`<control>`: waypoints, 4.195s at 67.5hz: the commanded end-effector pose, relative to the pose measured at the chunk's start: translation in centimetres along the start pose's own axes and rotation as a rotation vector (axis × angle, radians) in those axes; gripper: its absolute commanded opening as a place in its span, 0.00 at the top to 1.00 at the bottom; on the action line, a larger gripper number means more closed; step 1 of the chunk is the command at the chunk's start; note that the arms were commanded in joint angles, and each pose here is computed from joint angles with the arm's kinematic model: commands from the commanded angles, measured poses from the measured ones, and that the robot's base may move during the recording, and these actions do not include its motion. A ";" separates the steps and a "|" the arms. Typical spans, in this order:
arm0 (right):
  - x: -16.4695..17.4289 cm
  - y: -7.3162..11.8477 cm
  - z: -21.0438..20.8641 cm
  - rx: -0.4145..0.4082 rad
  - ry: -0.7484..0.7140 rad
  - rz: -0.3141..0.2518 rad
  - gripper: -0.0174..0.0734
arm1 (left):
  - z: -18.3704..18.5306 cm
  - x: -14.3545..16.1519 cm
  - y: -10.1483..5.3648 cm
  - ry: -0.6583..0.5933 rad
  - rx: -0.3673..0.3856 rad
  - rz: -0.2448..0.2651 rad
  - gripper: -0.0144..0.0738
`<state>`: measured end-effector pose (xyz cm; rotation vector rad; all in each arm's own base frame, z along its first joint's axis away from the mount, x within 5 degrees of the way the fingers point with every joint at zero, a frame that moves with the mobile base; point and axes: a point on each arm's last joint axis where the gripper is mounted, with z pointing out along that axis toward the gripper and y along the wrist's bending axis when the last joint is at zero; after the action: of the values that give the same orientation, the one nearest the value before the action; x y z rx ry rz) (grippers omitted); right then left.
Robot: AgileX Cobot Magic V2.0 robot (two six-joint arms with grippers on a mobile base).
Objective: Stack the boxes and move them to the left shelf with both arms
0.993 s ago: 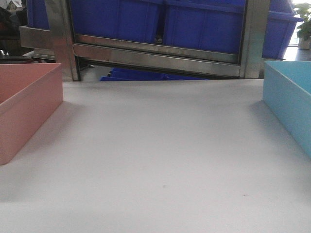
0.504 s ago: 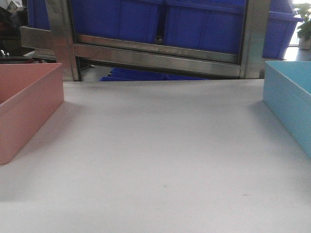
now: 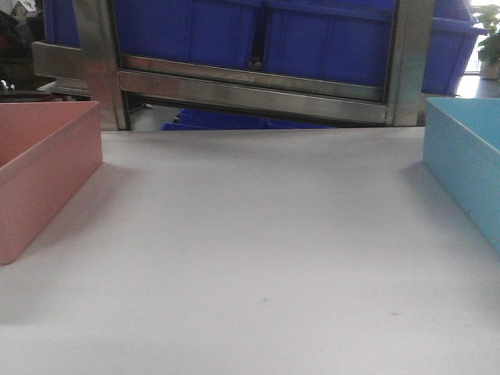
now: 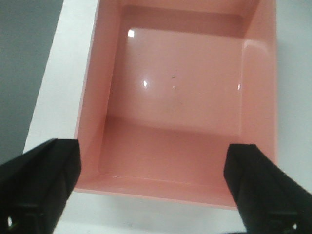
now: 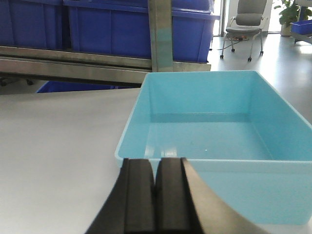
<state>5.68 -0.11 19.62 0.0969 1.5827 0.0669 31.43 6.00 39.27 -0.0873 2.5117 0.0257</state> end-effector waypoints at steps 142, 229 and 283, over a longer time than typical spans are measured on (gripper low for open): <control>-1.8 0.2 -0.4 -0.015 -0.145 -0.005 0.75 | 18.3 -4.8 6.6 0.100 0.085 0.011 0.84; -1.8 0.2 -0.4 -0.015 -0.145 -0.005 0.75 | 10.2 -3.4 -22.4 0.226 0.319 -0.101 0.84; -1.8 0.2 -0.4 -0.015 -0.145 -0.005 0.75 | 15.5 3.2 -25.1 0.343 0.247 -0.076 0.84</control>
<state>5.69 -0.11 19.69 0.0963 1.5751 0.0672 40.31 -18.27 21.24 -0.1170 2.9210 -0.2851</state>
